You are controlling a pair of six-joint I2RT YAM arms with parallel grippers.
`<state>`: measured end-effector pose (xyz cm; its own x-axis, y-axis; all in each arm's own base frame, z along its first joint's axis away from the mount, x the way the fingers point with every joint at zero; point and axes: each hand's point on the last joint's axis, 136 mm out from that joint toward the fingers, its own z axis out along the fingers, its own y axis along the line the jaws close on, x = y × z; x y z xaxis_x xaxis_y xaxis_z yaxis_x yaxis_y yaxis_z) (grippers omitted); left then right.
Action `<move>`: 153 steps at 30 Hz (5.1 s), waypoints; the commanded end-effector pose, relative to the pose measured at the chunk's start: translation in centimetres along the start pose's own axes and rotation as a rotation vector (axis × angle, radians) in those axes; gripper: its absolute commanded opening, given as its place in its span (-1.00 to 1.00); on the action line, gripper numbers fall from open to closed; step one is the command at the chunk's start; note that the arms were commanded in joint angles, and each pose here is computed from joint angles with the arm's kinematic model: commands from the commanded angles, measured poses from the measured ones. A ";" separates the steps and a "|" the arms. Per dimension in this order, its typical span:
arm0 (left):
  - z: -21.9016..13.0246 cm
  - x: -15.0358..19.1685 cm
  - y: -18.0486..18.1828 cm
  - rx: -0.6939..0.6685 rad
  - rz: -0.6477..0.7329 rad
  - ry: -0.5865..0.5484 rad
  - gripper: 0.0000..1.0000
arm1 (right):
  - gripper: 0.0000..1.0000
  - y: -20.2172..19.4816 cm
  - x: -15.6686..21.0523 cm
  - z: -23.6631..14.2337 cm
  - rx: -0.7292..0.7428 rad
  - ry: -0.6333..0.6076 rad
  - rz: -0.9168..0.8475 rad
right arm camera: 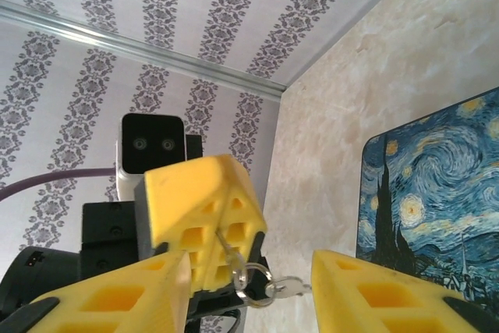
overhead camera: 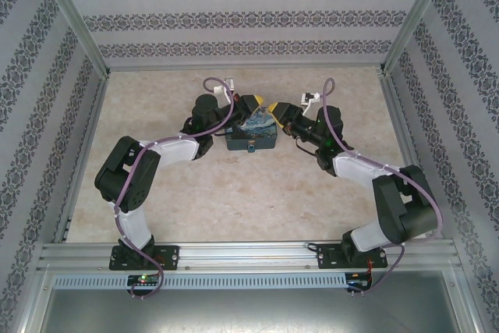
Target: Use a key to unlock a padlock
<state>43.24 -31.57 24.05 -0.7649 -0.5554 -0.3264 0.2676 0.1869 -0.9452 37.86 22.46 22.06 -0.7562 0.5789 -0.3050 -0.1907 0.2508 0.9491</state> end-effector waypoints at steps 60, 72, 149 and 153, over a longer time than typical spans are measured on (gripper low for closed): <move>0.2 -0.2 -0.2 0.029 -0.059 0.007 -1.00 | -0.74 2.0 1.9 1.9 -0.171 0.100 -0.024; -0.5 -0.3 -0.4 0.029 -0.051 -0.015 -1.00 | -1.00 0.5 1.2 1.1 -0.132 0.068 -0.006; 1.1 3.0 0.9 -0.025 -0.065 0.112 -1.00 | -0.77 -0.1 2.5 1.0 -0.126 0.116 0.015; 0.8 2.9 1.4 -0.027 -0.092 0.082 -1.00 | -0.17 -0.5 2.0 0.2 -0.111 0.084 0.022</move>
<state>42.03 -33.11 21.39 -0.8377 -0.4940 -0.2329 0.1565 0.1915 -0.9689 36.93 24.19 20.06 -0.8278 0.4991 -0.2562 -0.2043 0.1570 0.9662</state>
